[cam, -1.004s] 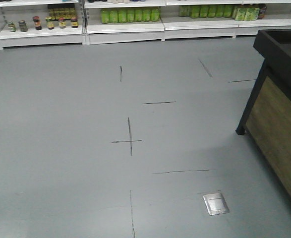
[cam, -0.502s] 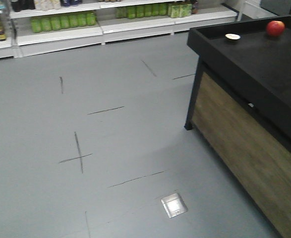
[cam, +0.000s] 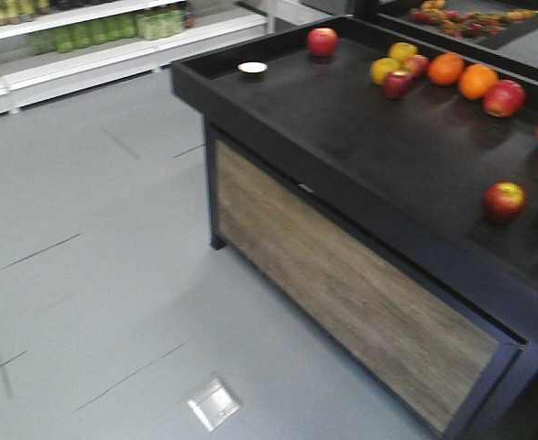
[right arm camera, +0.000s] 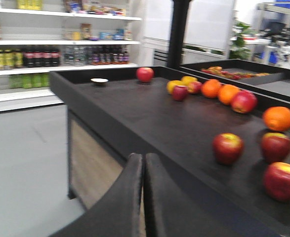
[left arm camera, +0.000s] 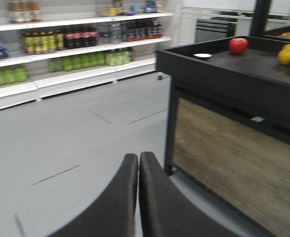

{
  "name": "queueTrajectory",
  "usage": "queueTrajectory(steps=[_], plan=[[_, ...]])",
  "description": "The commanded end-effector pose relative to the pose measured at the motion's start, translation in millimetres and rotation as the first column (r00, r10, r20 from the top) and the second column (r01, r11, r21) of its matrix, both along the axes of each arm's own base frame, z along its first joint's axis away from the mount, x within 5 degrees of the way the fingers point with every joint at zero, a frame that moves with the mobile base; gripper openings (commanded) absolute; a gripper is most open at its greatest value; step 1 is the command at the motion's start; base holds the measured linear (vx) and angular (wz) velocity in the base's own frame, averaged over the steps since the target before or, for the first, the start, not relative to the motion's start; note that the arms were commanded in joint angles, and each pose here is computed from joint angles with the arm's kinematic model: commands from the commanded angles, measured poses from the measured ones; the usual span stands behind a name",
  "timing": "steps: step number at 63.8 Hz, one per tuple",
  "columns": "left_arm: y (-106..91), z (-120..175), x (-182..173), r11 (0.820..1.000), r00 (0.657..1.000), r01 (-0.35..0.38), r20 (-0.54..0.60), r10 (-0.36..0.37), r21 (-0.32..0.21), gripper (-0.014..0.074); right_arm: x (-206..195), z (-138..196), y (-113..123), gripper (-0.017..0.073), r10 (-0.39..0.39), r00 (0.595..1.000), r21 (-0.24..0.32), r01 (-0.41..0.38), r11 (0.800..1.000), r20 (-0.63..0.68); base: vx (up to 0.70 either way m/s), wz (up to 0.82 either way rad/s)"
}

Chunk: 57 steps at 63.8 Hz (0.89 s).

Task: Pick three apples into basket with both arms
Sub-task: 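Turn the base and approach the table holding the light-blue basket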

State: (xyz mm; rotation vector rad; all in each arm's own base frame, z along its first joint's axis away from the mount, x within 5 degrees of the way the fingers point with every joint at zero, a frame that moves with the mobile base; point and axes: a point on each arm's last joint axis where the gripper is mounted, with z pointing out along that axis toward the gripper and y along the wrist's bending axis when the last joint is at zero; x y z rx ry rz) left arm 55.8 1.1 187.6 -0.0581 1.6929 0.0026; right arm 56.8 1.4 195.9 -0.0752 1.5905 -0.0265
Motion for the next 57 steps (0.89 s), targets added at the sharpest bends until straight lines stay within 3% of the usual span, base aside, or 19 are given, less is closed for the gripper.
queueTrajectory(steps=[1, 57], plan=[[0.6, -0.9, 0.4, 1.000, 0.998, -0.006, 0.059, 0.007, -0.006, -0.0006, -0.3, 2.3, 0.3, -0.0001, 0.002, 0.998, -0.014, -0.001, 1.000, 0.066, 0.14, -0.57], [0.6, -0.9, 0.4, 1.000, 0.998, -0.006, 0.059, 0.007, -0.006, -0.0006, -0.3, 2.3, 0.3, -0.0001, 0.002, 0.998, -0.014, -0.001, 1.000, 0.066, 0.11, -0.58]])
